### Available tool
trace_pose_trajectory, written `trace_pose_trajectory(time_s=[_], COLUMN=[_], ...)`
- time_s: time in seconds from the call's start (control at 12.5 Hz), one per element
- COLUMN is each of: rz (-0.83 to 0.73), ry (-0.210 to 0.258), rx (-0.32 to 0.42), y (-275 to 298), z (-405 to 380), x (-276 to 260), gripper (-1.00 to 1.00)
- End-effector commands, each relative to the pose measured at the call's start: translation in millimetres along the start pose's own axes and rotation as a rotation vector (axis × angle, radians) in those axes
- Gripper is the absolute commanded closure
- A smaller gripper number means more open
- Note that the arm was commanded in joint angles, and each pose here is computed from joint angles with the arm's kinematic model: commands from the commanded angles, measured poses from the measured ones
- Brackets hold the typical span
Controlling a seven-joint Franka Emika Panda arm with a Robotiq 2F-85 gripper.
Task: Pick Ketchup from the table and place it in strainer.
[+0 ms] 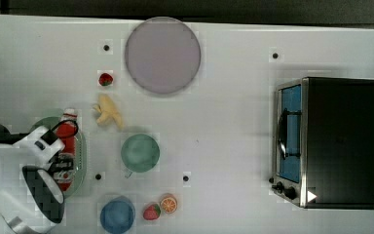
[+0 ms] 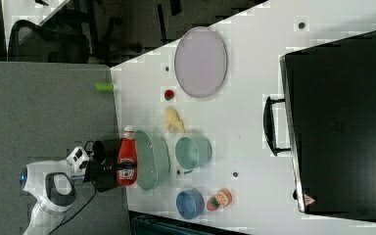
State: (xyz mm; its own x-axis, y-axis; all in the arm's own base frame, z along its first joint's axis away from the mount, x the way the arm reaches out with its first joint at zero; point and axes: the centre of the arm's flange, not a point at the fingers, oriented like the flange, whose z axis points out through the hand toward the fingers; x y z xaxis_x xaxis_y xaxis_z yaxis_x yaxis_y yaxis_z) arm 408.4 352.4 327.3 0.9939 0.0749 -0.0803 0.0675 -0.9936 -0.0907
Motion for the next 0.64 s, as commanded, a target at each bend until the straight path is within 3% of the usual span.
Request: trace_pose_trajectory(time_s=[0.08,0.24,0.48,0.64], rz=[0.169,0.194,0.199,0.182], ry=[0.009,-0.016,-0.018,-0.029], rx=[0.069,0.102,0.145,0.123], y=[-24,-35,-40,-33], z=[12,34,62,79], x=[1,-2,1,4], gripper=[-0.2,-0.2,-0.26,-0.66])
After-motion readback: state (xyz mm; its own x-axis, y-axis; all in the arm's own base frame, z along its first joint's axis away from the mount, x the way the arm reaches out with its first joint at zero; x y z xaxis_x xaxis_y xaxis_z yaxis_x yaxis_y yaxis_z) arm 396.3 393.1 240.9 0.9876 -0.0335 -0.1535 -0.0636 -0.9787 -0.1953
